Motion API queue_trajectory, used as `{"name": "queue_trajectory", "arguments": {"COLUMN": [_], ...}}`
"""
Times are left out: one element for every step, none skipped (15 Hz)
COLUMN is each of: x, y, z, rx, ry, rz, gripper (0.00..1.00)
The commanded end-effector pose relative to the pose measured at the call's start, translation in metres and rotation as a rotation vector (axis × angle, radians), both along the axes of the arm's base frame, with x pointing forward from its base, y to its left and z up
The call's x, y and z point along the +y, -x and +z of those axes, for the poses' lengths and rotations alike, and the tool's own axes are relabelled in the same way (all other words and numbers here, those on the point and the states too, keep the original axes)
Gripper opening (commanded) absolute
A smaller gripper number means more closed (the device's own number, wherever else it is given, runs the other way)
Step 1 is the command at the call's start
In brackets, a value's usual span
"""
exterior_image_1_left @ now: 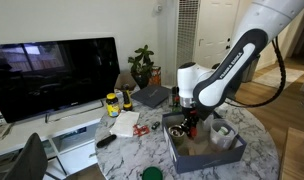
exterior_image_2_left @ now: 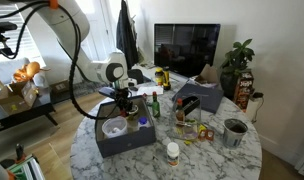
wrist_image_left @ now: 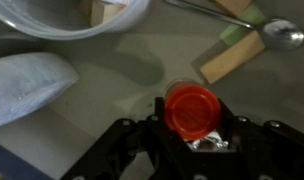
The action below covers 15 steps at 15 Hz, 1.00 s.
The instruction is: Put the orange object inside the transparent container
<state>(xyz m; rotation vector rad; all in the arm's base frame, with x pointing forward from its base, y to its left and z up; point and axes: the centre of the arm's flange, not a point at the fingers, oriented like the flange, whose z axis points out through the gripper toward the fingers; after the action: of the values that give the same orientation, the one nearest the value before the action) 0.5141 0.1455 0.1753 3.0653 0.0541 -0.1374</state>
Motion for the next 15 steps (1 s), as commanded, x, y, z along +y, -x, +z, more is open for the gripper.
{"name": "queue_trajectory", "arguments": {"x": [0.014, 0.014, 0.006, -0.002, -0.017, -0.028, -0.039, -0.045, -0.051, -0.057, -0.065, -0.073, -0.080, -0.087, -0.093], "y": [0.030, 0.038, 0.049, 0.060, 0.073, 0.086, 0.098, 0.102, 0.105, 0.106, 0.106, 0.107, 0.107, 0.105, 0.104], "z": [0.090, 0.112, 0.130, 0.147, 0.159, 0.173, 0.181, 0.183, 0.179, 0.177, 0.174, 0.170, 0.168, 0.165, 0.163], "rx": [-0.052, -0.047, -0.011, 0.015, 0.035, 0.058, 0.081, 0.102, 0.112, 0.116, 0.119, 0.115, 0.105, 0.099, 0.102], "ry": [-0.030, 0.000, 0.032, 0.056, 0.087, 0.088, 0.072, 0.065, 0.047, 0.037, 0.020, 0.005, 0.012, 0.015, 0.011], "rz": [0.032, 0.032, 0.024, 0.003, -0.034, -0.060, -0.074, -0.087, -0.091, -0.113, -0.123, -0.141, -0.166, -0.192, -0.203], "gripper": [0.24, 0.24, 0.24, 0.24, 0.24, 0.24, 0.24, 0.24, 0.24, 0.24, 0.24, 0.24, 0.24, 0.24, 0.24]}}
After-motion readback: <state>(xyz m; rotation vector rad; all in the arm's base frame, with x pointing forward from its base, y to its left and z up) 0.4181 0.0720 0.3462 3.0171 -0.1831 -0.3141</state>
